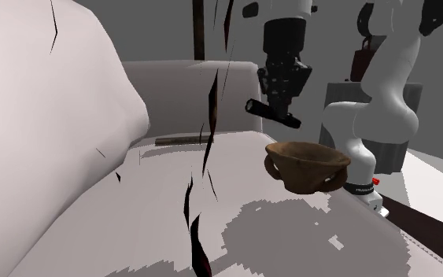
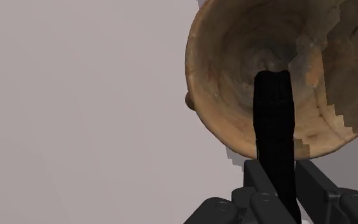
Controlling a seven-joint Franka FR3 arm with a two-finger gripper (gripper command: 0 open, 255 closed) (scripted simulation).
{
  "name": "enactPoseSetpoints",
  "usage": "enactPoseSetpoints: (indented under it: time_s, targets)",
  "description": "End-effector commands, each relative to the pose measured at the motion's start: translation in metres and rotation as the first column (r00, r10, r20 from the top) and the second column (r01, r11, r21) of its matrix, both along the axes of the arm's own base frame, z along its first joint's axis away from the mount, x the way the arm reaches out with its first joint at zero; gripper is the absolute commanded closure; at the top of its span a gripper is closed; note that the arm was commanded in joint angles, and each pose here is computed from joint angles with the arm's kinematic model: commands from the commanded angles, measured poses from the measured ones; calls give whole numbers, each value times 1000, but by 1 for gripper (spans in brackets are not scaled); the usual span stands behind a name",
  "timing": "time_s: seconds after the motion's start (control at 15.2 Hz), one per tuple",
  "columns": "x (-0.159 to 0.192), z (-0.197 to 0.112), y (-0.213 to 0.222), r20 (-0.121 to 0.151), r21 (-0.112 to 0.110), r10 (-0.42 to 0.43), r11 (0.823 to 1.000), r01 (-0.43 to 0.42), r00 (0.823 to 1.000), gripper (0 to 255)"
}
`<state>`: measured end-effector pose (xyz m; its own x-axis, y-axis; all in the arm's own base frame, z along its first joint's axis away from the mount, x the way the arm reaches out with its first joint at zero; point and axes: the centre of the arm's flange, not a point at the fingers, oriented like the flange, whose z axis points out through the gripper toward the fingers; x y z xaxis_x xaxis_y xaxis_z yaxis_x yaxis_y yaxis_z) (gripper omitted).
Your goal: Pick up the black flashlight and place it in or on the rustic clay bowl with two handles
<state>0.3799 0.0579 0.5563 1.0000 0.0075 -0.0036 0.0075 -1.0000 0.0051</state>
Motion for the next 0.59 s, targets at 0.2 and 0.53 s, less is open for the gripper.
enactPoseSetpoints:
  time_s: [0.2,0.53]
  targets:
    - [-55,-8,29,0,0,-1,1000,1,1000,255]
    - [-55,-35,29,0,0,-1,1000,1,1000,255]
